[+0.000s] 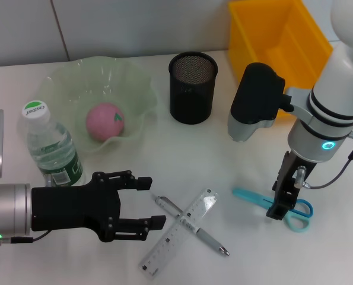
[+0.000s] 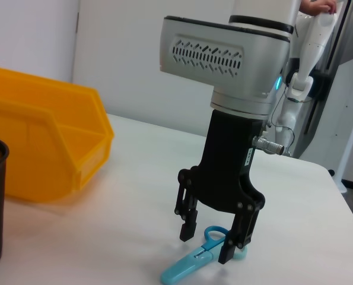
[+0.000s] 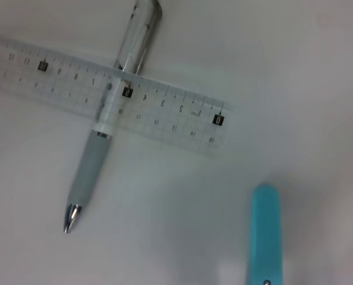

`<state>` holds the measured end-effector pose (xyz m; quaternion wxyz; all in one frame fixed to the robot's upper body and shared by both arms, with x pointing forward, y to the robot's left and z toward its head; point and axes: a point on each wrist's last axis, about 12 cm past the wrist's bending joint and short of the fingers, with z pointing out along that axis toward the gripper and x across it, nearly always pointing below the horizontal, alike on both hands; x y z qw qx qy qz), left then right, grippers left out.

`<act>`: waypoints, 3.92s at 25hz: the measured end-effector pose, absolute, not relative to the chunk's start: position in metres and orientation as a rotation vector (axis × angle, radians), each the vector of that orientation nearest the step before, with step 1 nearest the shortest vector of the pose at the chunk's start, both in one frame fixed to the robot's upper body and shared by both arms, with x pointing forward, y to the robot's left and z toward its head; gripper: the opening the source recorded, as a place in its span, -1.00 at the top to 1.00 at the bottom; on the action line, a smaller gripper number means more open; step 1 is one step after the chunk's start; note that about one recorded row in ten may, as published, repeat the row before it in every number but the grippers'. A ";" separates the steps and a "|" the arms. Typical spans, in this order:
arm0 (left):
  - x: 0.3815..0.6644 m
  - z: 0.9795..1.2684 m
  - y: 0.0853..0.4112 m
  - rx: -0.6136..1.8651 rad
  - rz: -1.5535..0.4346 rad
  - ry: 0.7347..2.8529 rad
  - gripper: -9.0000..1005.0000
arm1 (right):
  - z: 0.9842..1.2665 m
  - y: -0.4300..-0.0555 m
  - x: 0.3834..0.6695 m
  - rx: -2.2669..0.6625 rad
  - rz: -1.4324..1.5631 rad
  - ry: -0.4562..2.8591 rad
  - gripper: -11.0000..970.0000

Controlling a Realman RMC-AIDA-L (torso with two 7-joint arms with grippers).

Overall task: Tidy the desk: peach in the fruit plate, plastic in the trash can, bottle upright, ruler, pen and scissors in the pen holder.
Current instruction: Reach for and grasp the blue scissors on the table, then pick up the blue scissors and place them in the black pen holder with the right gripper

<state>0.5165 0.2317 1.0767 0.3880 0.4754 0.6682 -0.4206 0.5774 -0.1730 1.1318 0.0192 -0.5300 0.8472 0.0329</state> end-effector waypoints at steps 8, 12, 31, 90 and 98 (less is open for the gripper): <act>0.518 1.078 0.231 1.210 -1.073 1.702 -0.63 | 1.128 -0.170 0.576 -1.661 0.108 2.625 -0.22; 0.518 1.078 0.231 1.210 -1.072 1.702 -0.62 | 1.128 -0.170 0.576 -1.661 0.112 2.625 -0.22; 0.517 1.078 0.231 1.211 -1.076 1.702 -0.62 | 1.124 -0.169 0.574 -1.670 0.109 2.628 0.01; 0.519 1.082 0.234 1.195 -1.072 1.689 -0.63 | 1.142 -0.173 0.577 -1.618 0.165 2.625 0.47; 0.519 1.082 0.234 1.195 -1.073 1.688 -0.62 | 1.136 -0.172 0.573 -1.666 0.145 2.618 0.24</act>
